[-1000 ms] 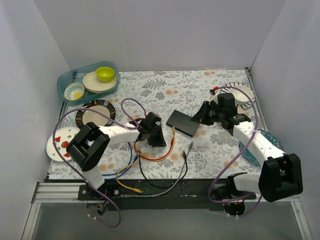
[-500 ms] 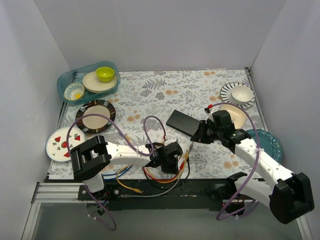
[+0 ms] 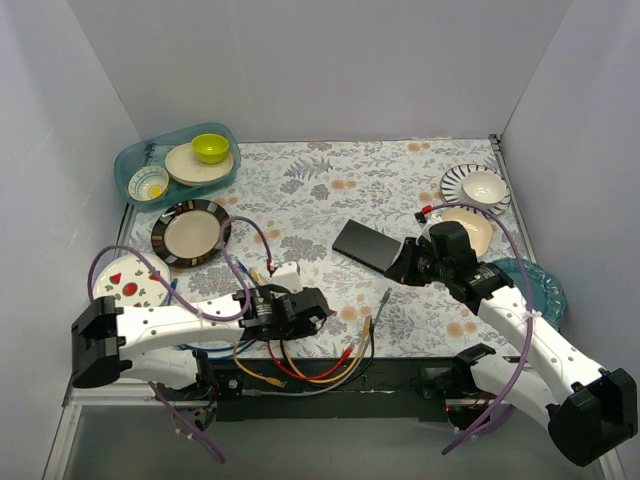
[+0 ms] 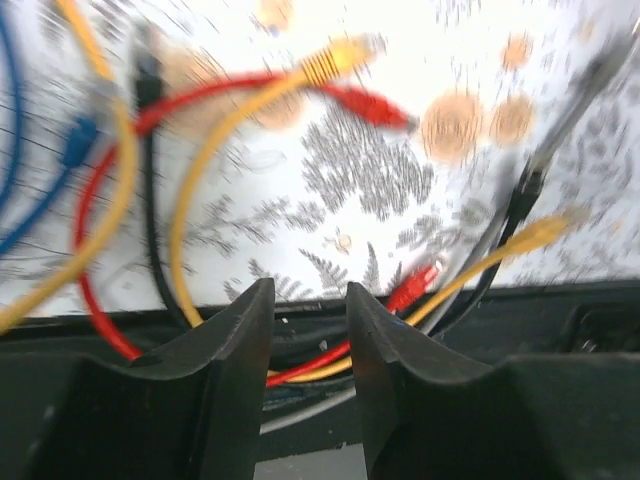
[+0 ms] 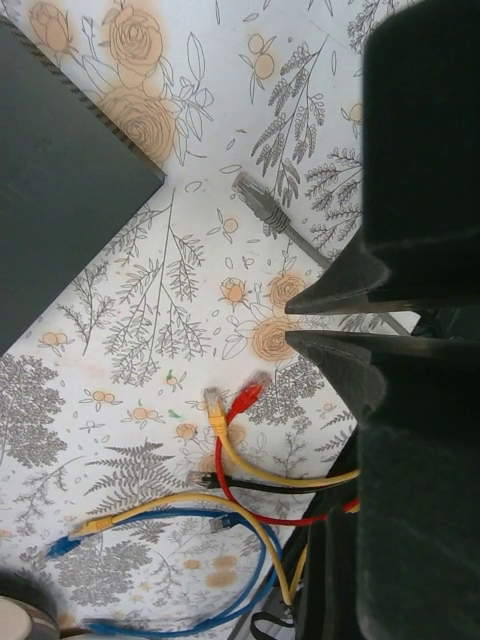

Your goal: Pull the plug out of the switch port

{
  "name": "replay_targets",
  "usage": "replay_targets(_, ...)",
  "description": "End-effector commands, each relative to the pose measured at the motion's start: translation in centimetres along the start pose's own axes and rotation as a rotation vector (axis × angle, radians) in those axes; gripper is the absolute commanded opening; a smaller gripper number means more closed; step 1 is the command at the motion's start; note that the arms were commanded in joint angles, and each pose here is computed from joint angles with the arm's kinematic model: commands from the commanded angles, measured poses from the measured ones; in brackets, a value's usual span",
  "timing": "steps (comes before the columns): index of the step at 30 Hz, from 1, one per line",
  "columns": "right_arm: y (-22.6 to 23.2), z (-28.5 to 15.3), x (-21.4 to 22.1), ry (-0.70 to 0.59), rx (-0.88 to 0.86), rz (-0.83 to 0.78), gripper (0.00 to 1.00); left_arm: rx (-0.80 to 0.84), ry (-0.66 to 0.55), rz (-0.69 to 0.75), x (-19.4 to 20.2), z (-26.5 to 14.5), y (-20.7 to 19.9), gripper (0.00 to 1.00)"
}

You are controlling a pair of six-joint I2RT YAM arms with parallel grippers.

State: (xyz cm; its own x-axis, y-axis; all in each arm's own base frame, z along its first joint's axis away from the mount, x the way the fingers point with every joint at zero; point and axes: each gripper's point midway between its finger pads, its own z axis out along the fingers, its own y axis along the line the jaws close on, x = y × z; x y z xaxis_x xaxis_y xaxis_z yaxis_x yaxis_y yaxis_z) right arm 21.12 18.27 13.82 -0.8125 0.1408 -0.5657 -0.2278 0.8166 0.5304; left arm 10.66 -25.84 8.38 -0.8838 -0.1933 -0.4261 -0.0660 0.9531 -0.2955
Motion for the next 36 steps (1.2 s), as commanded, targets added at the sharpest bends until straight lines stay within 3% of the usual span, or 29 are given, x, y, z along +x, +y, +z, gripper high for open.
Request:
replay_targets(1, -0.1, -0.9, -2.1, -0.101, 0.043, -0.002, 0.19, -0.14, -0.212, -0.25, -5.4, -2.2, 4.5, 0.38)
replay_targets(3, -1.1, -0.4, -1.7, -0.099, 0.085, 0.025, 0.22, -0.17, -0.21, -0.252, -5.5, -2.7, 5.8, 0.61)
replay_targets(6, -2.6, 0.6, -0.9, -0.064, 0.151, 0.058, 0.25, -0.157, -0.223, -0.225, -5.9, -3.4, 6.7, 0.8)
replay_targets(11, -4.2, 1.5, -1.2, -0.055, 0.244, 0.096, 0.24, -0.091, -0.231, -0.21, -7.5, -4.3, 6.2, 0.93)
replay_targets(16, -5.9, 3.4, -2.4, -0.021, 0.304, 0.12, 0.15, -0.017, -0.296, -0.206, -11.1, -2.9, 3.7, 0.93)
replay_targets(20, -8.0, 4.2, -3.5, 0.008, 0.366, 0.171, 0.01, -0.029, -0.297, -0.232, -14.6, -0.5, 1.7, 0.92)
replay_targets(28, -10.6, 5.7, -2.2, -0.011, 0.346, 0.308, 0.01, -0.044, -0.277, -0.279, -22.7, 8.1, -2.5, 0.79)
replay_targets(32, -11.0, 7.4, -1.8, 0.054, 0.339, 0.333, 0.01, -0.064, -0.261, -0.331, -25.8, 11.7, -1.7, 0.72)
replay_targets(36, -11.2, 8.4, -1.8, 0.09, 0.342, 0.338, 0.01, 0.021, -0.208, -0.369, -27.9, 14.5, -2.3, 0.63)
